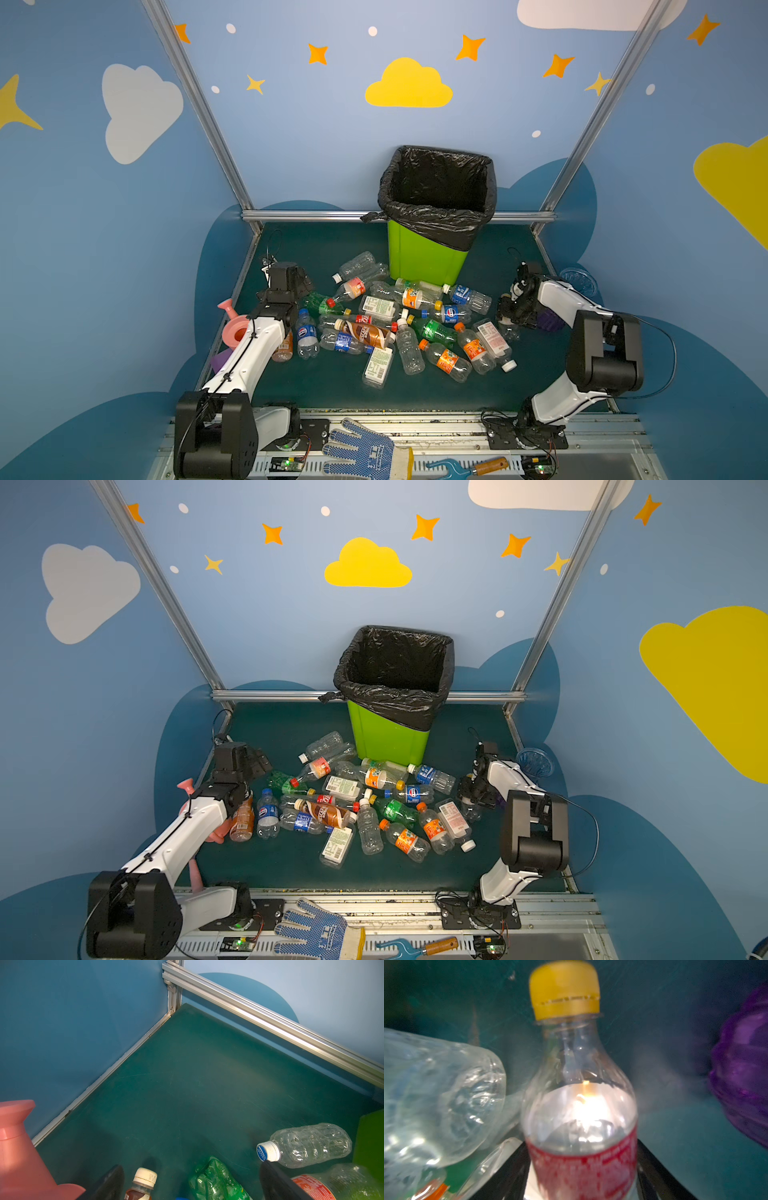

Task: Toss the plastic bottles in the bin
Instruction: 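Lift the yellow-capped bottle with the right gripper and drop it into the bin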

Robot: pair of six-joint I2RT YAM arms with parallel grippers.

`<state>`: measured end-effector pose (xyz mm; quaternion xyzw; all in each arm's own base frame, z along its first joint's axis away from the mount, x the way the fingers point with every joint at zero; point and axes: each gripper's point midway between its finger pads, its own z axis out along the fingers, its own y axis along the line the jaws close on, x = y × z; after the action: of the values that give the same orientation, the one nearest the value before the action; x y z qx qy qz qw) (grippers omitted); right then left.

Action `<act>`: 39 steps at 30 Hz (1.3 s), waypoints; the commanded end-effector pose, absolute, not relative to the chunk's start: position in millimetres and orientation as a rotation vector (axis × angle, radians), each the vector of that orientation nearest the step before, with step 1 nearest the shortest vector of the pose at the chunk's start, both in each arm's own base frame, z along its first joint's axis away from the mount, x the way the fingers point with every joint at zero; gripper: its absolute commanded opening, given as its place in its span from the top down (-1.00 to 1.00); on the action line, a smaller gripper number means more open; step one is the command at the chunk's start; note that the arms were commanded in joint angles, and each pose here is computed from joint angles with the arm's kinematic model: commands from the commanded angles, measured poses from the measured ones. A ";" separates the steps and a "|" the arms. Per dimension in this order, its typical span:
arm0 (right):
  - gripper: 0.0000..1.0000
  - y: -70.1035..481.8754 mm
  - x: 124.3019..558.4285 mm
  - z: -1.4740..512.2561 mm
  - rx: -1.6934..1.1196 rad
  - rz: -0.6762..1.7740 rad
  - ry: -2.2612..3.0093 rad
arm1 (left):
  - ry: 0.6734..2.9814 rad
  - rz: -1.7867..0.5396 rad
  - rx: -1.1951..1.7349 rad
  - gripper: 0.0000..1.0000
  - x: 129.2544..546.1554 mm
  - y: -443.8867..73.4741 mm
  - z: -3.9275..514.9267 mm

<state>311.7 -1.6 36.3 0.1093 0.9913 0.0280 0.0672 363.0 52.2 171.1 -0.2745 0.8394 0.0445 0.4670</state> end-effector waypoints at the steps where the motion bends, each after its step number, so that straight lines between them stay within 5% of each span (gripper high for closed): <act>1: -0.36 -1.7 317.6 39.5 0.298 0.053 2.986 | 2.039 0.134 -0.692 -1.00 361.6 56.9 179.5; 6: -0.14 0.1 329.5 55.3 0.267 0.042 2.930 | 2.039 0.145 -0.707 -1.00 359.3 58.9 176.7; 11: -0.02 1.2 361.8 130.1 0.231 0.074 2.705 | 2.042 0.152 -0.726 -1.00 356.4 60.2 174.1; 17: 0.08 -8.0 390.5 315.6 0.208 0.107 2.169 | 2.041 0.237 -0.809 -1.00 343.9 73.2 166.7; 25: 0.05 -10.8 351.6 540.2 0.228 0.266 1.485 | 2.078 0.303 -0.859 -1.00 334.7 79.7 156.3; 30: 0.03 43.6 383.2 574.1 0.109 0.617 1.410 | 2.102 0.313 -0.877 -1.00 332.4 80.0 152.4; 34: -0.07 163.4 429.4 541.2 -0.258 0.877 1.617 | 2.113 0.306 -0.884 -1.00 332.3 78.5 149.7; 36: -0.39 204.5 432.0 514.5 -0.421 0.870 1.760 | 2.115 0.306 -0.883 -1.00 332.5 78.7 150.7; 39: -0.77 190.2 431.1 528.2 -0.373 0.804 1.777 | 2.126 0.335 -0.884 -1.00 328.2 81.5 155.2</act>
<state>469.1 195.6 538.6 -0.1337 0.7111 0.3457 0.5975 330.1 76.6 145.4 -0.3422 0.8425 0.1182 0.3990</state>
